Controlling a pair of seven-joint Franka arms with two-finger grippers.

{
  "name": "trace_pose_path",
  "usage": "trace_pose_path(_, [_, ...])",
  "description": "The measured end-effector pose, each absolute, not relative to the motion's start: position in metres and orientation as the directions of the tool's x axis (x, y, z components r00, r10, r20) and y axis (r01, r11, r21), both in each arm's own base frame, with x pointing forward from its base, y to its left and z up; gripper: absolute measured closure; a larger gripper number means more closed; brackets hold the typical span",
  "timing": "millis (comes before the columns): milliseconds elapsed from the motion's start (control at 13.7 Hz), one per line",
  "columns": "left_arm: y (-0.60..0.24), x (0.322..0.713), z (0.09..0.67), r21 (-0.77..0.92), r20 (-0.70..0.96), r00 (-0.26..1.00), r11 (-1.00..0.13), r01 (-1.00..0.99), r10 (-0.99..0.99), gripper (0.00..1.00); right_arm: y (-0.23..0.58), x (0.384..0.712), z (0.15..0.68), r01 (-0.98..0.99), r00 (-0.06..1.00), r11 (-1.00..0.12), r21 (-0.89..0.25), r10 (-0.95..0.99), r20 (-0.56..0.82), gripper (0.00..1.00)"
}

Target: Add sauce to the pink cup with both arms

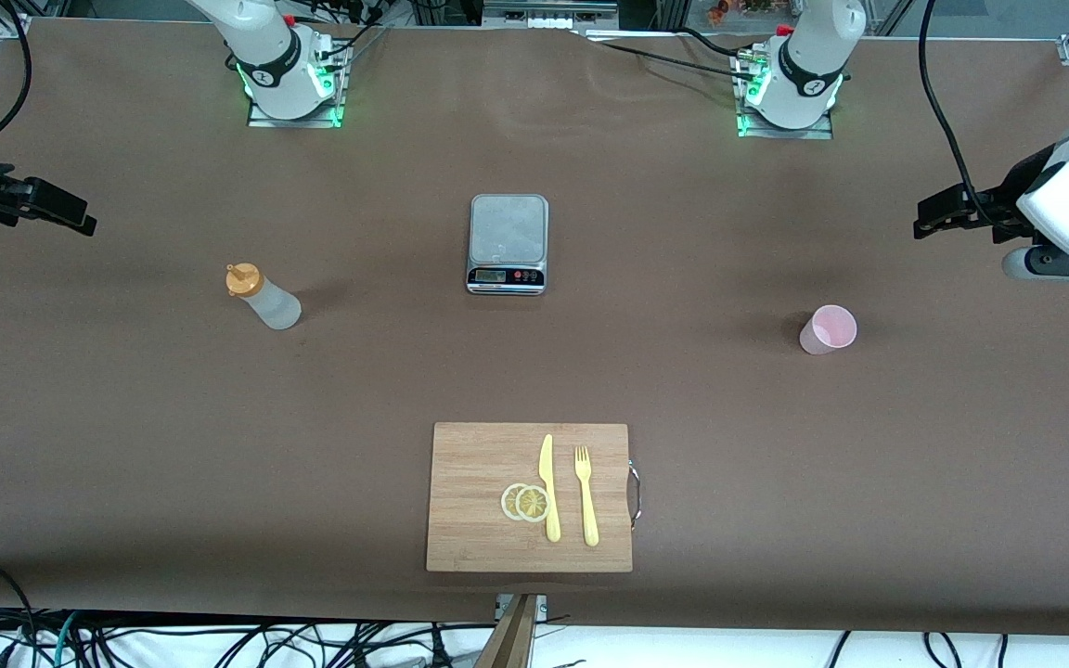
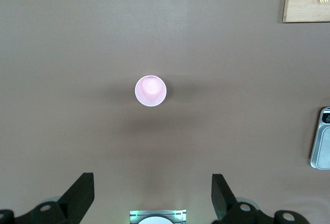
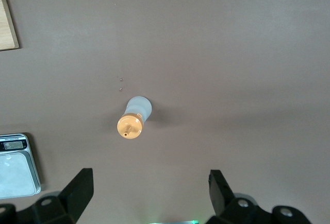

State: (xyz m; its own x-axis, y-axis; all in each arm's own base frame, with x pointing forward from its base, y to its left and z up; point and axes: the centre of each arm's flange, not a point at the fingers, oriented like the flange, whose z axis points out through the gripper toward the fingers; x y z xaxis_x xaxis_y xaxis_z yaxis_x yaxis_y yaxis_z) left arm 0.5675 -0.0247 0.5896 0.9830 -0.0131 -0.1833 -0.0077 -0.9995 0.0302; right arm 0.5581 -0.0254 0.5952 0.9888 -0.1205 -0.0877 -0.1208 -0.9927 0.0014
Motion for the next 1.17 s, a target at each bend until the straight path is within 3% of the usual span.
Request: trace_pose_path(1165, [-0.0237, 0.5713, 0.5924, 0.031, -0.174, 0.985, -1.000, -0.006, -0.011, 0.00, -0.0254, 0.5581, 0.5952, -0.121, 0.989, -0.993, 0.001, -0.120, -0.088, 0.00])
